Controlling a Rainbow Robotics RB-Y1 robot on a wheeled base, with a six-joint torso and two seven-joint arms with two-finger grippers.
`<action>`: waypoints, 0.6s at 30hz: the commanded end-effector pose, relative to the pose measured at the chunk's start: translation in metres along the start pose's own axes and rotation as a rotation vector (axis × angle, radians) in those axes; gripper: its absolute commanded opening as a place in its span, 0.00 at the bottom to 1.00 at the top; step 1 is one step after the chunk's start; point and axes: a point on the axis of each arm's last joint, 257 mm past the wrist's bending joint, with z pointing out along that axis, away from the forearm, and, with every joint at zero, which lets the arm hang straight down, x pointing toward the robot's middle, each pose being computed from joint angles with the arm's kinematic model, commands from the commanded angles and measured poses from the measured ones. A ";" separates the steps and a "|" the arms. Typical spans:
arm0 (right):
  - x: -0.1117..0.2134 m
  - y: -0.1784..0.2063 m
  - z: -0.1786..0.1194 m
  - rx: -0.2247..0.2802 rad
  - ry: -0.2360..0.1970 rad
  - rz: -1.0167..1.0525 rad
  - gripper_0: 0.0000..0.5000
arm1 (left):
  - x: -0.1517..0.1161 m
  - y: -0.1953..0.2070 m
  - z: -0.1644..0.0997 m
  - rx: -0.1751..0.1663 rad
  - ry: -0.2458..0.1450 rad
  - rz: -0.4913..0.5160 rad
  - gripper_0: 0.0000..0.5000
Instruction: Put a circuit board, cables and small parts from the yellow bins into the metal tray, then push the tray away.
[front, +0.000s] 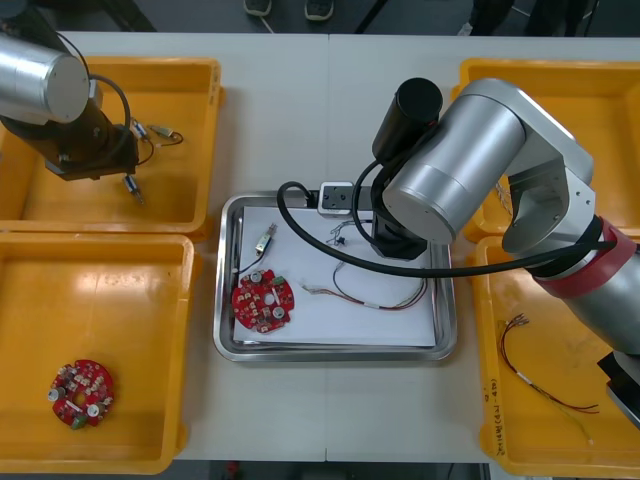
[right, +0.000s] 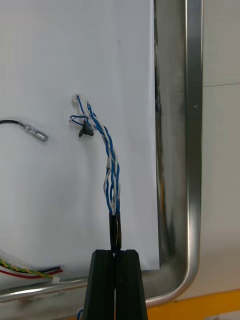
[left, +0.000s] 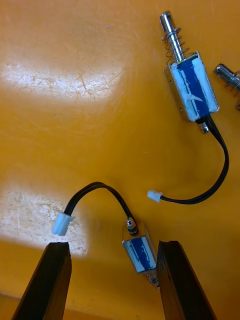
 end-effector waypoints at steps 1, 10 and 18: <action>-0.009 0.010 0.019 -0.021 -0.020 -0.032 0.00 | -0.016 -0.029 -0.007 0.044 -0.037 0.047 1.00; -0.007 0.020 0.042 -0.048 -0.007 -0.032 0.00 | -0.006 -0.035 0.005 0.044 -0.025 0.053 1.00; -0.002 0.015 0.043 -0.028 0.009 -0.047 0.57 | 0.000 -0.037 0.015 0.055 -0.027 0.045 1.00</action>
